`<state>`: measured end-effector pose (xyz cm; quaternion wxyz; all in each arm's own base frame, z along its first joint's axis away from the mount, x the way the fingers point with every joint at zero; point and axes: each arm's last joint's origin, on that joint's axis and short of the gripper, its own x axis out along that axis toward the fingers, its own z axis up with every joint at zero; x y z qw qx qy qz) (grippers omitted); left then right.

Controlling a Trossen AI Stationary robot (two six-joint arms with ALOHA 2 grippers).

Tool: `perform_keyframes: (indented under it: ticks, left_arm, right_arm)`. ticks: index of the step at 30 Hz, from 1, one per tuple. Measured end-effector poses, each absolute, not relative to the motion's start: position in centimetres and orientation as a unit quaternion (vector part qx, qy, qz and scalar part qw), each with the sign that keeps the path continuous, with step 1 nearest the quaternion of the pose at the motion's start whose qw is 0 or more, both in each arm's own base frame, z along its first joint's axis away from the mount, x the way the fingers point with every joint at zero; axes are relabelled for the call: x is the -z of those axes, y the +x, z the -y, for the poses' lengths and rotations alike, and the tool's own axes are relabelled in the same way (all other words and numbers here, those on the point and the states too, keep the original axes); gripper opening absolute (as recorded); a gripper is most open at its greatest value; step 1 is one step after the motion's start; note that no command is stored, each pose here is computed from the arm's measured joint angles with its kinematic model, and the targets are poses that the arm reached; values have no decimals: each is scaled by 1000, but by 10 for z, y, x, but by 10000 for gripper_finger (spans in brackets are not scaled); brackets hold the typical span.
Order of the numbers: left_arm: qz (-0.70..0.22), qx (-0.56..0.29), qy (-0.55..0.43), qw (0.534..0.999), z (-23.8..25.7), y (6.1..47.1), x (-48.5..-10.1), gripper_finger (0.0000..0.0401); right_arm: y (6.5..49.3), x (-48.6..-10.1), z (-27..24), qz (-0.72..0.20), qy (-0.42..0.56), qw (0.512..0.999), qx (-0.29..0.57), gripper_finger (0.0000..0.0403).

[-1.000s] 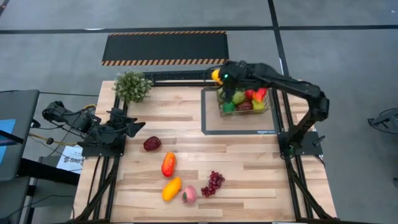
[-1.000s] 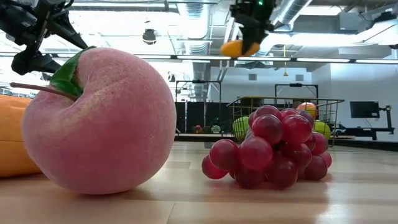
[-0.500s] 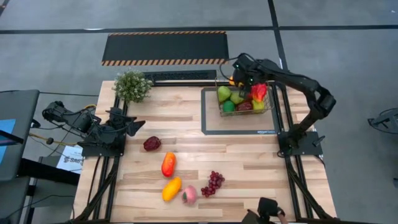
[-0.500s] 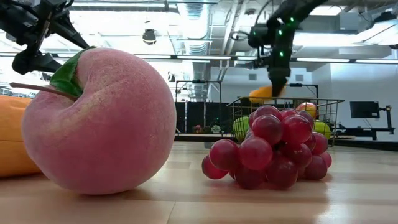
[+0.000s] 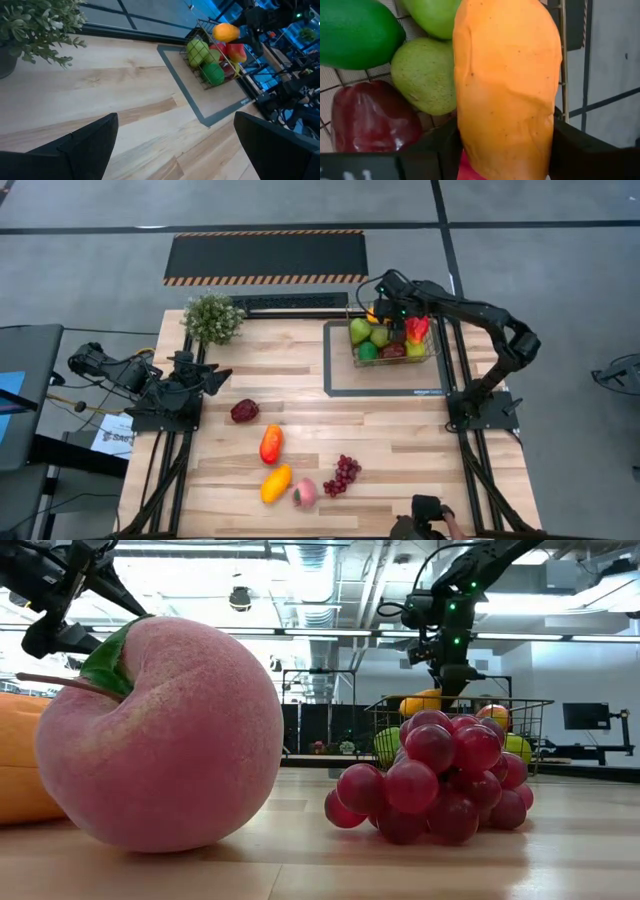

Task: Build produce basket
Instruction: Put the yellow mango into the gold wire basket, then put the grapes into the gold wire basket

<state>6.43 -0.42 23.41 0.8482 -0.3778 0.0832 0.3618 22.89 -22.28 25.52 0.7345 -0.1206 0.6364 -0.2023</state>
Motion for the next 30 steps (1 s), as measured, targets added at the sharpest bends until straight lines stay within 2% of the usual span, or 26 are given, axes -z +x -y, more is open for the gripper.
perform_keyframes:
  ticks: [10,17,22,30]
  left_arm:
    - [-85,-360,-379,848,4,64,-234,385]
    - [-86,-359,-380,848,4,64,-234,385]
    - [-89,-356,-387,846,5,65,-234,385]
    - [-104,-346,-393,846,6,65,-233,385]
  right_arm:
    - [225,-255,226,-639,-121,732,203,291]
    - [223,-257,228,-641,-105,728,221,297]
    - [232,-282,220,-633,-97,731,236,297]
    - [276,-344,178,-506,-45,836,205,297]
